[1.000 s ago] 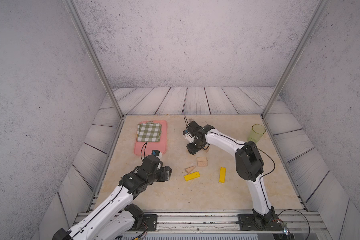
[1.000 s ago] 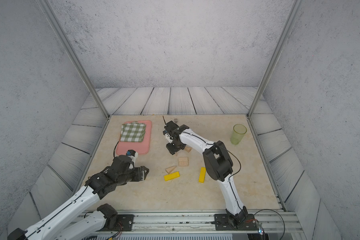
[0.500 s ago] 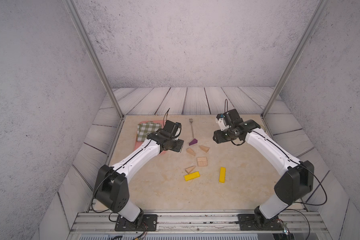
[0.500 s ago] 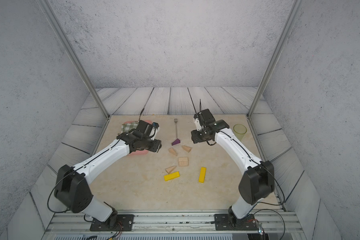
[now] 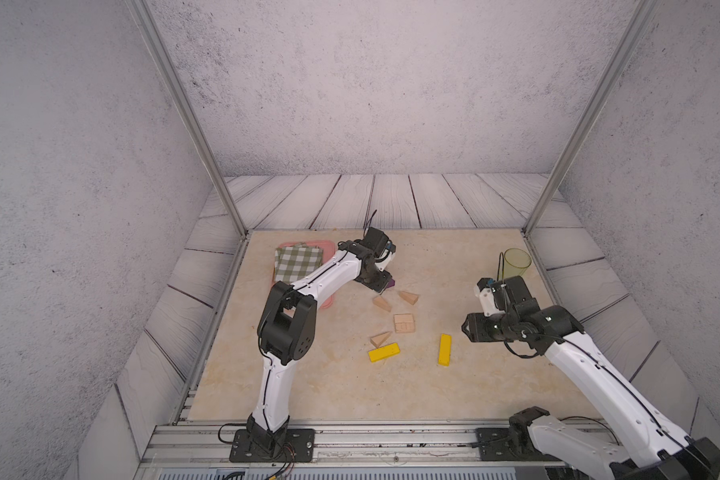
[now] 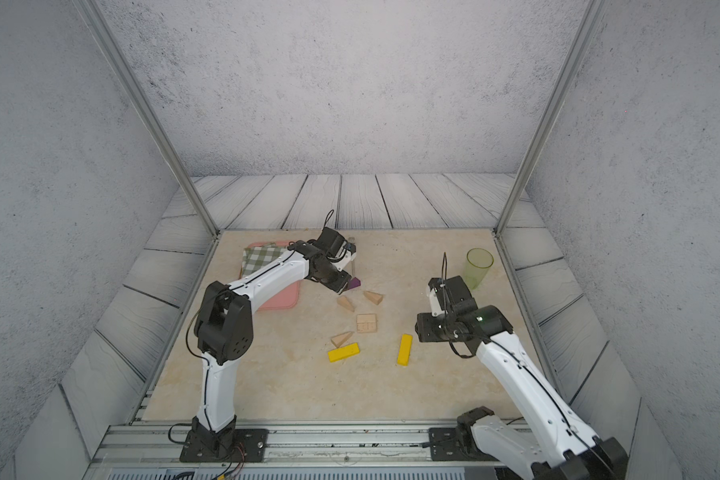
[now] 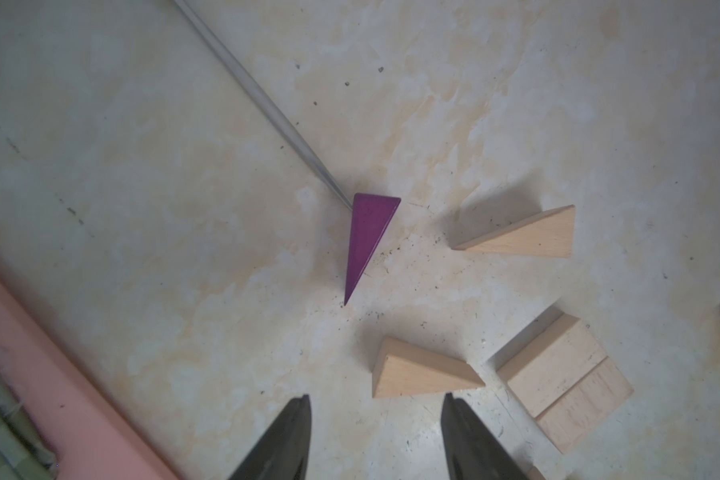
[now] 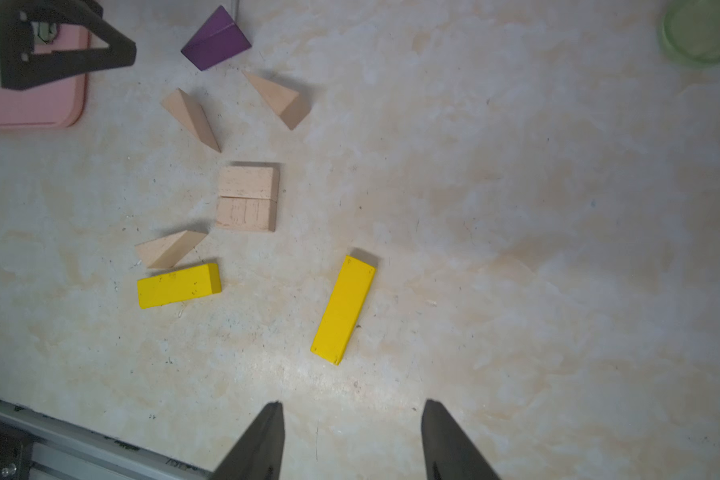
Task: Assemble a small pinwheel with building blocks
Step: Assemble the building block at the center of the board.
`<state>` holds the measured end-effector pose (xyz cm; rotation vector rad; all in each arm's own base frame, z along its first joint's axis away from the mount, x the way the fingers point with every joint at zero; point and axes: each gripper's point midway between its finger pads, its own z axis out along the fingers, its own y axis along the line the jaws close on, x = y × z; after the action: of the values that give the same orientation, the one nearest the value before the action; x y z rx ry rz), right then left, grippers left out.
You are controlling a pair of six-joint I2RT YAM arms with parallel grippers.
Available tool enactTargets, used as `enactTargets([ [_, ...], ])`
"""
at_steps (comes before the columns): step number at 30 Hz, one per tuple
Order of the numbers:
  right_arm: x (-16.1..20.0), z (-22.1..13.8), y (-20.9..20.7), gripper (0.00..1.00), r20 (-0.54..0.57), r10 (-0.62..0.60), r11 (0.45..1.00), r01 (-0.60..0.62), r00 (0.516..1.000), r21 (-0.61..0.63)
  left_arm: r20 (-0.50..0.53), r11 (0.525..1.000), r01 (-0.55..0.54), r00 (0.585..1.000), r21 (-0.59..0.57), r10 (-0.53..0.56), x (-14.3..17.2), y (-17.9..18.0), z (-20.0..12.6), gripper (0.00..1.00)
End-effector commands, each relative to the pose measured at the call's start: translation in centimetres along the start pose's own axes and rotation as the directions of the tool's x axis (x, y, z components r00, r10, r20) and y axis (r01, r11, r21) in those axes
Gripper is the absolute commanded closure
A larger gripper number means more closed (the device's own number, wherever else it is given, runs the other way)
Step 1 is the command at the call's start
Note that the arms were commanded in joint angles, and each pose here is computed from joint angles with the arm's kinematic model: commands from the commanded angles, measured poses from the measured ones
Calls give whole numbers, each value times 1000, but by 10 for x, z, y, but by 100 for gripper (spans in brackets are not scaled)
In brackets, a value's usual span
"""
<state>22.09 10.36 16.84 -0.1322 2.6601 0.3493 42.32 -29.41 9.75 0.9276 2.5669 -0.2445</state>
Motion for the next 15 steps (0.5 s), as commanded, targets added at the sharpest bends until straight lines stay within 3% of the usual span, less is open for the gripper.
enactTargets([
  [1,18,-3,-11,43,-23,63,997,-62,998,36,-6,1000,-28,1000,14,28,-7,-1,10,44],
  [15,24,-14,-18,43,-26,69,995,-67,997,69,-70,1000,24,997,-6,-24,-17,8,67,41],
])
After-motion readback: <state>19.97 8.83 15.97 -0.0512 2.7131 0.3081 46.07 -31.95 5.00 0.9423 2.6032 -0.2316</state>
